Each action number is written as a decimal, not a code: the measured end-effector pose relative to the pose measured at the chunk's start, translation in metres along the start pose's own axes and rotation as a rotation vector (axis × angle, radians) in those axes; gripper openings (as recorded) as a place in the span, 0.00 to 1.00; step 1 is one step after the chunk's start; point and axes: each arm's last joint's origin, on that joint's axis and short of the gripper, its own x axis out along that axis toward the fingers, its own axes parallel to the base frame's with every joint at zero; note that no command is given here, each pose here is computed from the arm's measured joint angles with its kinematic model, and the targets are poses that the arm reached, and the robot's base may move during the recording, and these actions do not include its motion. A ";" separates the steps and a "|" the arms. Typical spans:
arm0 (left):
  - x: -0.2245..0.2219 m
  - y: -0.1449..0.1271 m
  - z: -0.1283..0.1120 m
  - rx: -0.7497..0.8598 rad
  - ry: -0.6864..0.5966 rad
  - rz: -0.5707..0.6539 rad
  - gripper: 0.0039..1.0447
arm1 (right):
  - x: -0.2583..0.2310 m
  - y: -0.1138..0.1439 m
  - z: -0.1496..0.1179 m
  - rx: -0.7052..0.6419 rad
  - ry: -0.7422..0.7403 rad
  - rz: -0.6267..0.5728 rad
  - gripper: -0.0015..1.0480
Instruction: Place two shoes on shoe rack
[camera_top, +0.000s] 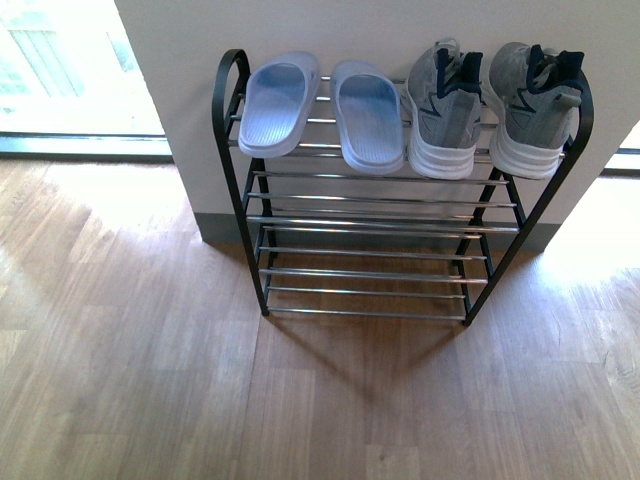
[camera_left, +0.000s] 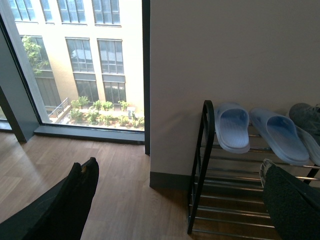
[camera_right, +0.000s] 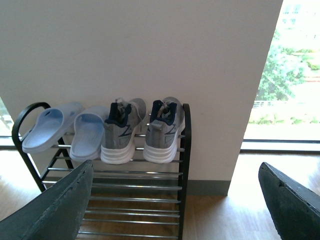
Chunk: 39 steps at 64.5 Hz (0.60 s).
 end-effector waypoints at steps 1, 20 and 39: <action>0.000 0.000 0.000 0.000 0.000 0.000 0.91 | 0.000 0.000 0.000 0.000 0.000 0.000 0.91; 0.000 0.000 0.000 0.000 0.000 0.000 0.91 | 0.000 0.000 0.000 0.000 0.000 0.000 0.91; 0.000 0.000 0.000 0.000 0.000 0.000 0.91 | 0.000 0.000 0.000 0.000 0.000 0.000 0.91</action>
